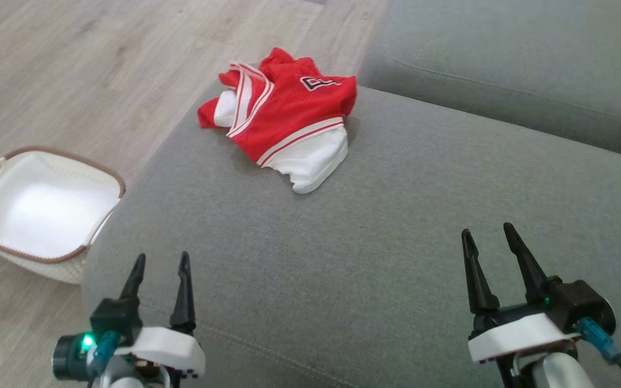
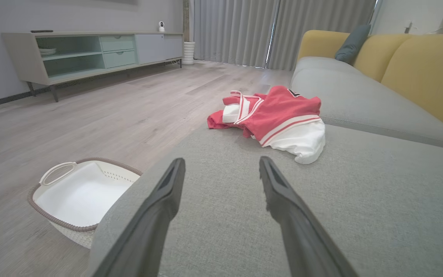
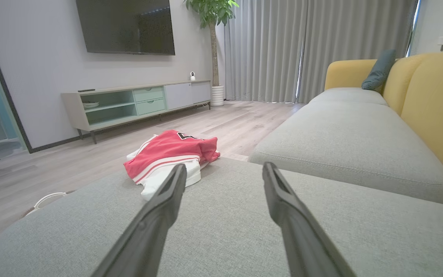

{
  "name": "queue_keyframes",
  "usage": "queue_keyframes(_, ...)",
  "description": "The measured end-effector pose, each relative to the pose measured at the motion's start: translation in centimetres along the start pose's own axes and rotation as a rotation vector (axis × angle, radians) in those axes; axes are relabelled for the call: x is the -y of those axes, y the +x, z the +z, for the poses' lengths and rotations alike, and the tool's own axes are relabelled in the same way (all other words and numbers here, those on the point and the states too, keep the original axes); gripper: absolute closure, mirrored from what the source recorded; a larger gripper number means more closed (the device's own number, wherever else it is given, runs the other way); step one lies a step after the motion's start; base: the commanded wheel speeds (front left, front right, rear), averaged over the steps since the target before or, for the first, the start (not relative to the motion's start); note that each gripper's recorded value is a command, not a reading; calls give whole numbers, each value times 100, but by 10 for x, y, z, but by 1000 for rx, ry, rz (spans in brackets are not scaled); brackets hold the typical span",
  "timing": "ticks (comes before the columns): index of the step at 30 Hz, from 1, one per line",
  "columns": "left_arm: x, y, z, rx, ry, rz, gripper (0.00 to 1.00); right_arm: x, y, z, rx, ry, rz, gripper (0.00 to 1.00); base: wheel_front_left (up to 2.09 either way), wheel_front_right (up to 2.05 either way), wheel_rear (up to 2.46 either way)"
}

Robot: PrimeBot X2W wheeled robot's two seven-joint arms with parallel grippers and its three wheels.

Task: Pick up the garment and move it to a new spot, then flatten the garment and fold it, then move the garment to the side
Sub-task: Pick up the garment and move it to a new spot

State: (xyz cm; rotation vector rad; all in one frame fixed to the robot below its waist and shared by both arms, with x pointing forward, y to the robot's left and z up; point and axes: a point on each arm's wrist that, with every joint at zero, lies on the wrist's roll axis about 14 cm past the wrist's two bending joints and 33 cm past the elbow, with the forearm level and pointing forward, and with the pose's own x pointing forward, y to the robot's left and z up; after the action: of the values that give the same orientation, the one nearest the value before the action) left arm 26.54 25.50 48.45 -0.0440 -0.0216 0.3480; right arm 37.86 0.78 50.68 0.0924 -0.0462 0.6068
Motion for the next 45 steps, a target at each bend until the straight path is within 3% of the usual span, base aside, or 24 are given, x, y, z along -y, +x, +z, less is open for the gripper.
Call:
queue_keyframes(13, -8, 16, 5, 6, 63, -23, 0, 13, -3, -9, -19, 15, -37, 0, 0, 0, 0)
queue_keyframes(21, 23, 94, 47, 105, 181, -197, 0, 36, 11, -12, -8, 2, -77, 0, 0, 0, 0)
queue_keyframes(27, 53, 153, 53, 56, 248, -304, 0, 54, 21, -19, -13, 2, -107, 0, 0, 0, 0)
queue_keyframes(34, 86, 215, 11, -133, 315, -395, 0, 83, 33, -26, -2, 4, -156, 0, 0, 0, 0)
queue_keyframes(45, 95, 269, -87, -454, 392, -400, 0, 123, 27, -42, -18, -15, -241, 0, 0, 0, 0)
